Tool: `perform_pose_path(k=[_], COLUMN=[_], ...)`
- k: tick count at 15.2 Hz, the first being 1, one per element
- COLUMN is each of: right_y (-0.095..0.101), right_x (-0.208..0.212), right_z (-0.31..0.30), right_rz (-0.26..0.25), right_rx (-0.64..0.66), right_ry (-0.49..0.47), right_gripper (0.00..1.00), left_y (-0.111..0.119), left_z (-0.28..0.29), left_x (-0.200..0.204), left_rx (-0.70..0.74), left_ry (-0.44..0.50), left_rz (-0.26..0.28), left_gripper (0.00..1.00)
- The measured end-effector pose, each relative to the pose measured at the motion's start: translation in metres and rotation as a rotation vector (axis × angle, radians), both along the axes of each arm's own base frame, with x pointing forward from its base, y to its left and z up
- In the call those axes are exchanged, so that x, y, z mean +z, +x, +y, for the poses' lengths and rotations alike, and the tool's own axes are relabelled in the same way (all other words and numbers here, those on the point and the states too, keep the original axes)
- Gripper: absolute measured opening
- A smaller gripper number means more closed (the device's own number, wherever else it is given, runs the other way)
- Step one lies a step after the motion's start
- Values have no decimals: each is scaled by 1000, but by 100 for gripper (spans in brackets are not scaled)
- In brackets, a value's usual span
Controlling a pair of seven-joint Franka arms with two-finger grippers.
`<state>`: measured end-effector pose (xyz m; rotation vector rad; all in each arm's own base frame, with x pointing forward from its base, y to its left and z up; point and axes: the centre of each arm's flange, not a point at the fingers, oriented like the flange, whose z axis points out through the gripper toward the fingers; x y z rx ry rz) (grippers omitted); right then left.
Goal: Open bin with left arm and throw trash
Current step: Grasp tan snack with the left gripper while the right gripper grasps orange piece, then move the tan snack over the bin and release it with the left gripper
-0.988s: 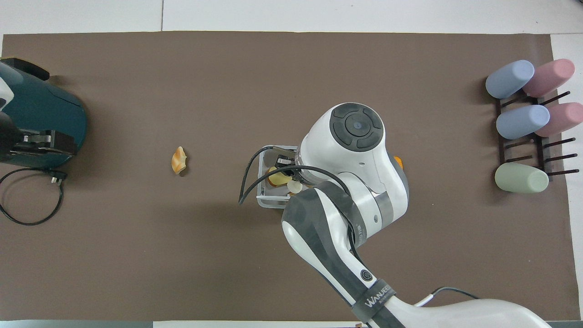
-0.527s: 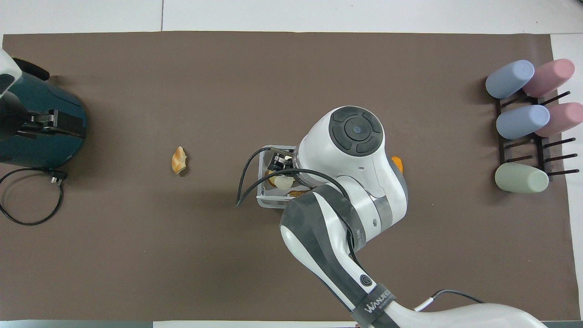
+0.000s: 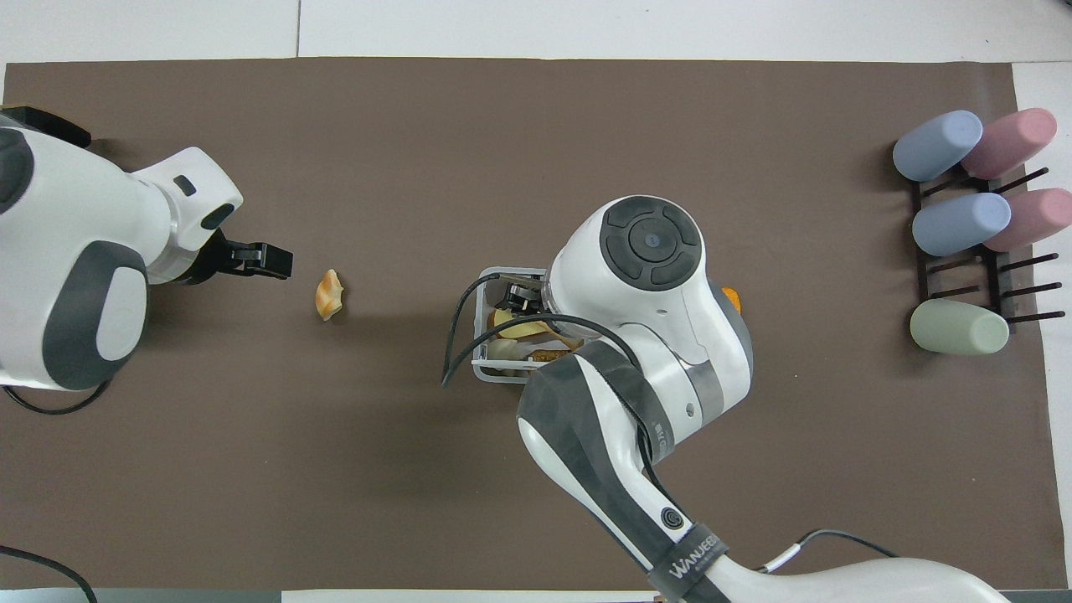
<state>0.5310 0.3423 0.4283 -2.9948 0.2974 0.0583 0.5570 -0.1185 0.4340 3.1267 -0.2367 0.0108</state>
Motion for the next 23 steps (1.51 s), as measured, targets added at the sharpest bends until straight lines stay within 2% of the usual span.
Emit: perform_pose_path(k=[2,5,6,8,11,14,16,20,23], right_y=[19,54,59,57,44,45,45,40,35], right_x=[4,-7,-19,-52,-89,-99,-104,-123,-131], right_z=[-28,-100,-123,-154,-176,-207,-220,-231,-231], right_rz=[-49,-89,-90,-74,-35,-14,-6,-7,15], right_rx=[125,260,270,276,321,296,278,257,255], right_ry=[-25,-30,-34,-44,-131,-161,-163,-160,-162], right_gripper=[100,100,100,100,100,100,100,100,100], left_y=[-4,-14,-17,-20,-22,-22,-18,-11,-26], left_z=[-11,-22,-25,-28,-36,-47,-62,-108,-164], left_x=[-37,-87,-99,-121,-135,-125,-101,-25,8], left_rx=[-19,-40,-46,-49,22,58,55,90,105], left_ry=[1,-7,-9,-11,-8,-7,-8,-14,-43], left_rz=[15,-6,-15,-11,11,11,7,-7,-25], left_gripper=[100,100,100,97,64,28,13,10,10])
